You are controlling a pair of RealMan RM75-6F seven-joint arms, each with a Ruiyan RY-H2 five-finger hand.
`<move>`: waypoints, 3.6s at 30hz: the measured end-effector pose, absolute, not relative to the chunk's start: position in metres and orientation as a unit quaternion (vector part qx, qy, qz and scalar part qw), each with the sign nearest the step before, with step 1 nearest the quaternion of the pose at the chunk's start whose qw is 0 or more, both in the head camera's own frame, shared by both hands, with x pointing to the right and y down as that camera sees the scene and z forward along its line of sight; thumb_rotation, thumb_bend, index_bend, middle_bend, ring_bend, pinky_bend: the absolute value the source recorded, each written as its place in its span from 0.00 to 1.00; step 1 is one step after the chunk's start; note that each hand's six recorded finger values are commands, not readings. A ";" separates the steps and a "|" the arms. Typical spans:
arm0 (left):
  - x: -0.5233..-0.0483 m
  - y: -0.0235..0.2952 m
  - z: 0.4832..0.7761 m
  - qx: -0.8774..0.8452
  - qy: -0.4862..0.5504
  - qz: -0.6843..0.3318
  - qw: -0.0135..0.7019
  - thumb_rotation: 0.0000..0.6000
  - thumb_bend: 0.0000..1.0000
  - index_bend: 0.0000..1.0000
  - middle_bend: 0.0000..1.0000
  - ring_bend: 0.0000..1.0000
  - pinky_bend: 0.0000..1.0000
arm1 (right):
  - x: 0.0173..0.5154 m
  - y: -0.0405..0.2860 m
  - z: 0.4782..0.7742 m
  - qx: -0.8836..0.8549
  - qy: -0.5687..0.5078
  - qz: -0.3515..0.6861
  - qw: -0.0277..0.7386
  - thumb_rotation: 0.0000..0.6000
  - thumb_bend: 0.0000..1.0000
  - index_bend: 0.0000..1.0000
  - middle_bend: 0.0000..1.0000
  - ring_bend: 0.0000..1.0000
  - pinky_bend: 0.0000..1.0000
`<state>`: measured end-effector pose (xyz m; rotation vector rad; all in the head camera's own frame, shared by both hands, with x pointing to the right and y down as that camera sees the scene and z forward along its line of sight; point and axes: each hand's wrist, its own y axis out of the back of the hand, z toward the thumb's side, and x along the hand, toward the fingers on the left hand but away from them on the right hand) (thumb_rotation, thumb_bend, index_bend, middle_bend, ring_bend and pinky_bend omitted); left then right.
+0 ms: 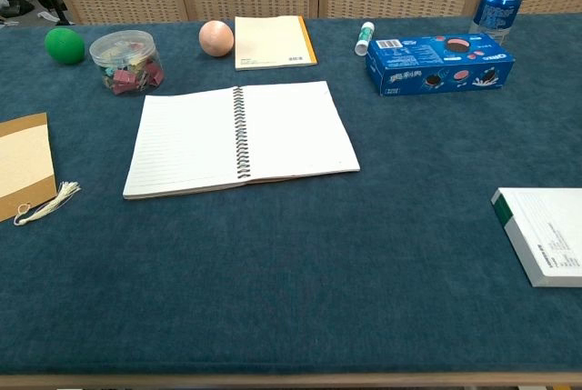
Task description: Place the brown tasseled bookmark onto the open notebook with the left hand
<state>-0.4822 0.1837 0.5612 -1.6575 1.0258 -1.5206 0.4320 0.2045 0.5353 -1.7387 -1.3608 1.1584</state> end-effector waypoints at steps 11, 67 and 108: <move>-0.499 0.182 0.566 -0.618 0.364 -0.593 0.367 1.00 0.00 0.00 0.00 0.00 0.00 | 0.439 0.205 0.531 -0.647 -0.529 0.440 0.329 1.00 0.00 0.00 0.00 0.00 0.00; -0.420 0.125 0.718 -0.756 0.035 -0.483 0.440 1.00 0.07 0.25 0.00 0.00 0.00 | 0.466 0.185 0.561 -0.592 -0.546 0.518 0.289 1.00 0.00 0.00 0.00 0.00 0.00; -0.431 0.132 0.711 -0.754 0.048 -0.480 0.446 1.00 0.39 0.44 0.00 0.00 0.00 | 0.462 0.188 0.562 -0.601 -0.539 0.517 0.284 1.00 0.00 0.00 0.00 0.00 0.00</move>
